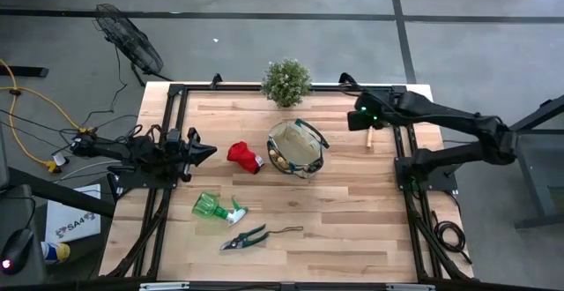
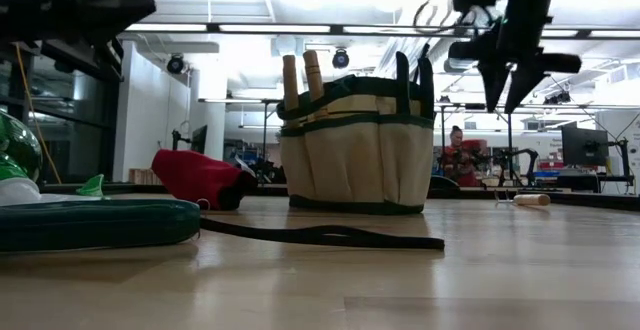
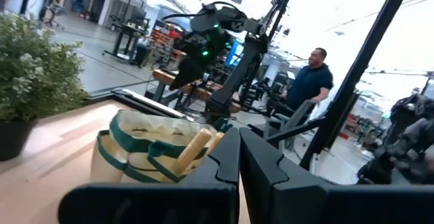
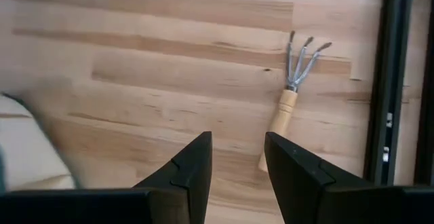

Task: Pick & Place Garden tools in Gardening bag
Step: Adjust the gardening bag on the table

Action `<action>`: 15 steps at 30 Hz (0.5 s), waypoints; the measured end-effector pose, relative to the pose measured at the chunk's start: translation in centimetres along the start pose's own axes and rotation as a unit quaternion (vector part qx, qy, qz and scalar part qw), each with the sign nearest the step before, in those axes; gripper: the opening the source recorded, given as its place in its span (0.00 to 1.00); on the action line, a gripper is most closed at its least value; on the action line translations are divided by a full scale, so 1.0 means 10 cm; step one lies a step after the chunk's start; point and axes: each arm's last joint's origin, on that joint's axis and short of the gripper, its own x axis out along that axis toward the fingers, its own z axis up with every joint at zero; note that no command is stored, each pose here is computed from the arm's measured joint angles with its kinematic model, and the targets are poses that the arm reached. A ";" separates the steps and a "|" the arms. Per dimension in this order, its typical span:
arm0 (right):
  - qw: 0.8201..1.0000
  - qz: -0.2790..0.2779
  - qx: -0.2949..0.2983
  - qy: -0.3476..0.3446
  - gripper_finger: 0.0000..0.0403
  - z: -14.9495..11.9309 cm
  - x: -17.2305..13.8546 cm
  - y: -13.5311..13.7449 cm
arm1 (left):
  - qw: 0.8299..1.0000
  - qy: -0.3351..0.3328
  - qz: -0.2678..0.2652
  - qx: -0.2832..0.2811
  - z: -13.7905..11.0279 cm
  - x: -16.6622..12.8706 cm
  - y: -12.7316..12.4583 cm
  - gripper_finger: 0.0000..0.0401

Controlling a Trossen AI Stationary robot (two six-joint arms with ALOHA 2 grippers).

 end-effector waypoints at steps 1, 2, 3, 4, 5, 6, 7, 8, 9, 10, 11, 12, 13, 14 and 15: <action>1.000 -0.003 -0.012 0.003 0.32 0.00 0.03 0.03 | 1.000 -0.001 -0.001 -0.002 0.00 0.00 0.00 0.00; 1.000 -0.005 -0.023 0.007 0.32 -0.01 0.06 0.06 | 1.000 -0.001 -0.002 -0.004 0.00 0.00 0.00 0.00; 0.999 -0.004 -0.033 0.013 0.32 -0.02 0.08 0.08 | 1.000 -0.001 -0.002 -0.006 0.00 0.00 0.00 0.00; 0.999 0.000 -0.041 0.018 0.32 -0.03 0.09 0.10 | 1.000 -0.001 -0.003 -0.007 0.00 0.00 0.00 0.00; 0.999 0.006 -0.048 0.020 0.32 -0.04 0.09 0.12 | 1.000 -0.001 -0.002 -0.008 0.00 0.00 0.00 0.00; 0.998 0.011 -0.056 0.023 0.32 -0.05 0.08 0.13 | 1.000 -0.001 -0.002 -0.010 0.00 0.00 0.00 0.00; 0.998 0.016 -0.064 0.026 0.32 -0.07 0.07 0.14 | 1.000 -0.002 0.000 -0.014 0.00 0.00 0.00 0.00; 0.997 0.021 -0.069 0.027 0.32 -0.09 0.06 0.14 | 1.000 -0.002 0.002 -0.016 0.00 0.00 0.00 0.00; 0.997 0.026 -0.073 0.027 0.32 -0.10 0.04 0.15 | 1.000 -0.003 0.003 -0.017 0.00 0.00 0.00 0.00; 0.996 0.031 -0.076 0.026 0.32 -0.12 0.02 0.16 | 1.000 -0.002 0.003 -0.017 0.00 0.00 0.00 0.00; 0.996 0.035 -0.079 0.026 0.32 -0.14 0.01 0.16 | 1.000 -0.002 0.003 -0.017 0.00 0.00 0.00 0.00; 0.996 0.042 -0.081 0.025 0.32 -0.15 0.00 0.18 | 1.000 -0.002 0.004 -0.017 0.00 0.00 0.00 0.00; 0.995 0.051 -0.083 0.027 0.32 -0.17 -0.01 0.20 | 1.000 -0.002 0.004 -0.017 0.00 0.00 0.00 0.00; 0.994 0.059 -0.086 0.028 0.32 -0.18 -0.01 0.22 | 1.000 -0.001 0.004 -0.017 0.00 0.00 0.00 0.00; 0.994 0.065 -0.088 0.028 0.32 -0.19 -0.02 0.24 | 1.000 0.000 0.004 -0.016 0.00 0.00 0.00 0.00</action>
